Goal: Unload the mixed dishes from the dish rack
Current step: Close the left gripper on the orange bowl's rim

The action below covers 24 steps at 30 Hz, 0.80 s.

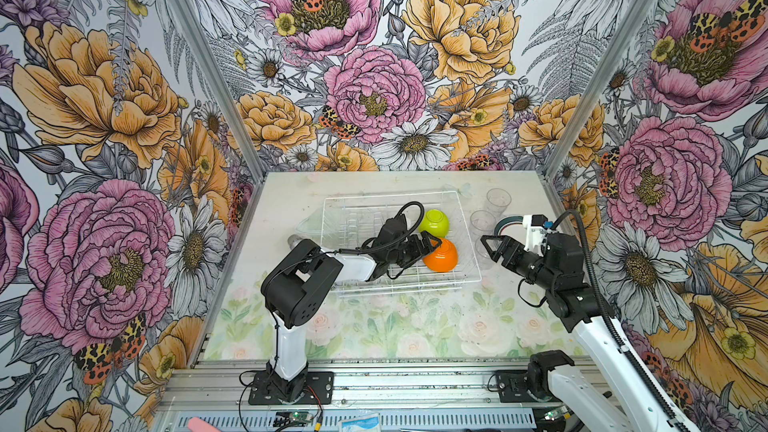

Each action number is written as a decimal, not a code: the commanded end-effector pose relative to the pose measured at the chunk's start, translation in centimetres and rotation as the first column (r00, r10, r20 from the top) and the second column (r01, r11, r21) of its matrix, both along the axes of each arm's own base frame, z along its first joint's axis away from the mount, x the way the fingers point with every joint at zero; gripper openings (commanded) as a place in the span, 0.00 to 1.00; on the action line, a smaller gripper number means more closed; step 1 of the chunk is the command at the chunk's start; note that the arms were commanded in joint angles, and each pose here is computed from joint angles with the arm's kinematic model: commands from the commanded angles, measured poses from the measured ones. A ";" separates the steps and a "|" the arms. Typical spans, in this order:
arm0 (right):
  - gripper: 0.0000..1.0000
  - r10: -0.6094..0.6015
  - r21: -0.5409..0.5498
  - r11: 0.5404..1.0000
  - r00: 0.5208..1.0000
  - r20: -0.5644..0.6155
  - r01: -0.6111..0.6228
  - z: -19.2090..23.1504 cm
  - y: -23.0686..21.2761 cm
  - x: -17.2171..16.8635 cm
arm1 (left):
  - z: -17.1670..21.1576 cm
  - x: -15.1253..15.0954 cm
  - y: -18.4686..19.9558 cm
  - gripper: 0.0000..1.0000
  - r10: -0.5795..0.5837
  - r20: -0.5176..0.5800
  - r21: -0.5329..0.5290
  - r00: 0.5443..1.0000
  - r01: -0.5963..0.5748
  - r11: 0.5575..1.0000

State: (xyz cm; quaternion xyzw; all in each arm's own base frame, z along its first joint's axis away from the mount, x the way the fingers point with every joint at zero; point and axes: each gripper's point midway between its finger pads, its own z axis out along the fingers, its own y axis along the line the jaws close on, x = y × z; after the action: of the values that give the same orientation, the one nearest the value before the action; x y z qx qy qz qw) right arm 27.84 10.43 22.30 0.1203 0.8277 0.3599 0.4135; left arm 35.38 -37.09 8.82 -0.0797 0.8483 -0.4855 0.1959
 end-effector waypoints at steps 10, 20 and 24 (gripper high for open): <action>0.82 -0.032 -0.004 0.999 0.999 -0.005 0.032 -0.6 -0.6 0.1 | 6.4 -0.2 -1.7 0.96 -0.023 0.143 -0.167 0.989 0.047 0.985; 0.82 -0.044 -0.006 0.999 0.999 -0.010 0.044 -0.8 -0.9 0.2 | 6.2 -0.8 -2.8 0.83 -0.051 0.142 -0.251 0.988 0.086 0.964; 0.82 -0.050 -0.006 0.999 0.999 -0.017 0.050 -1.1 -1.0 0.2 | 6.0 -0.6 -2.9 0.74 -0.039 0.137 -0.289 0.990 0.078 0.954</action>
State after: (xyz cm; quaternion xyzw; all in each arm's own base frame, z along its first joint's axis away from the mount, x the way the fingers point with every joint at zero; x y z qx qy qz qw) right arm 27.91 9.84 21.24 0.1337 0.8319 0.3502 0.4093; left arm 35.47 -39.43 14.95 -0.0602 0.7678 -0.5949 0.2299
